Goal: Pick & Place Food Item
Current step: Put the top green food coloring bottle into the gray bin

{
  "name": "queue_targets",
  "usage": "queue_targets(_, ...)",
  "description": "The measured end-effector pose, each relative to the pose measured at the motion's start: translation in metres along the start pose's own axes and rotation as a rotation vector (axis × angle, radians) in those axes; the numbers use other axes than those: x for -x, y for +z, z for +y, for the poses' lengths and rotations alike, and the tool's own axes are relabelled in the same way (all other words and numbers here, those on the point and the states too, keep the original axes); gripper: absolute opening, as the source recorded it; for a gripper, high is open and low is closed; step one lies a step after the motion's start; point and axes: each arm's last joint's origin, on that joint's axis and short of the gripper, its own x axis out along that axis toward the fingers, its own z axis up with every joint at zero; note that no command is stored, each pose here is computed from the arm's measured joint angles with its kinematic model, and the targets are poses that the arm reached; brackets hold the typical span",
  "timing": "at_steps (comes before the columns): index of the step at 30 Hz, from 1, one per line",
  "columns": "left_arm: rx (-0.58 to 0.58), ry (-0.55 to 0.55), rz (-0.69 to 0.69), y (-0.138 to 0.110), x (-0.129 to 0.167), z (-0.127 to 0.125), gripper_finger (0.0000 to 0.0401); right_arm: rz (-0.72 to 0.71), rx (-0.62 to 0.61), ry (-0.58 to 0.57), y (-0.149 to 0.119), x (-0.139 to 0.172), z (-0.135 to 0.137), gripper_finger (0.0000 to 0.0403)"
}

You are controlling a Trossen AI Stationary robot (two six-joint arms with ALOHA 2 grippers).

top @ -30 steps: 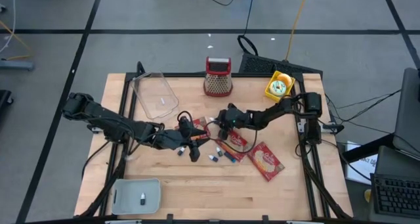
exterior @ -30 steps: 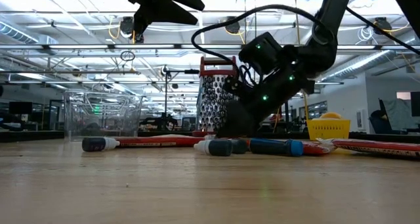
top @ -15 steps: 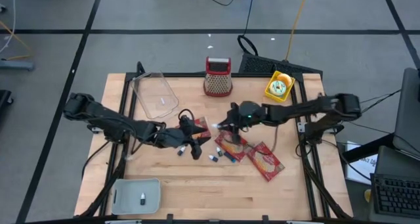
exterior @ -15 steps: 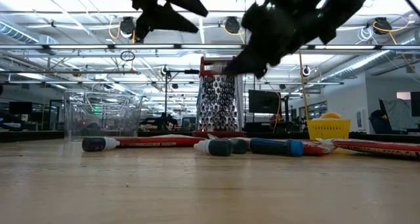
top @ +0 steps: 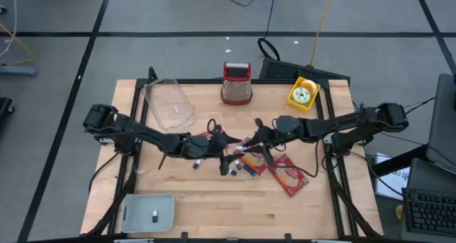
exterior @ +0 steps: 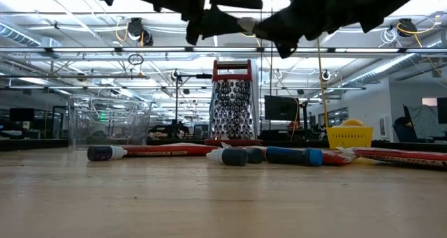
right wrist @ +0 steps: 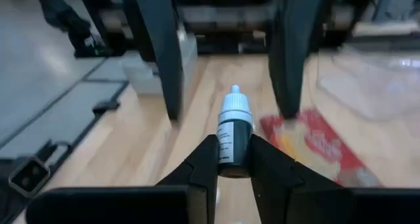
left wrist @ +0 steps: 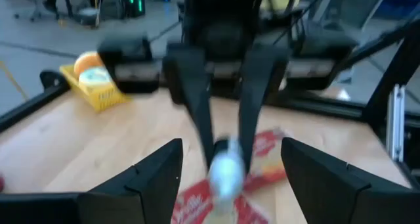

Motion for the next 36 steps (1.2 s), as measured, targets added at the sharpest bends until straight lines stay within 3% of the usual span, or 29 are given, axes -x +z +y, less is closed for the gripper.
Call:
queue_targets(8,-0.004,-0.004,0.023,-0.0027,-0.0004,0.0001,0.022,0.001,-0.014,0.0,-0.0007,-0.0002,-0.0001,0.0057)
queue_targets(26,-0.005,-0.009,0.031,-0.0033,-0.0005,0.0005,0.009,-0.009,-0.01,0.009,0.0009,0.0004,0.0016,0.0057)
queue_targets(36,0.022,-0.002,0.037,-0.0025,-0.0013,0.0047,0.006,-0.003,-0.015,0.008,0.0004,0.0004,0.0015,0.0068)
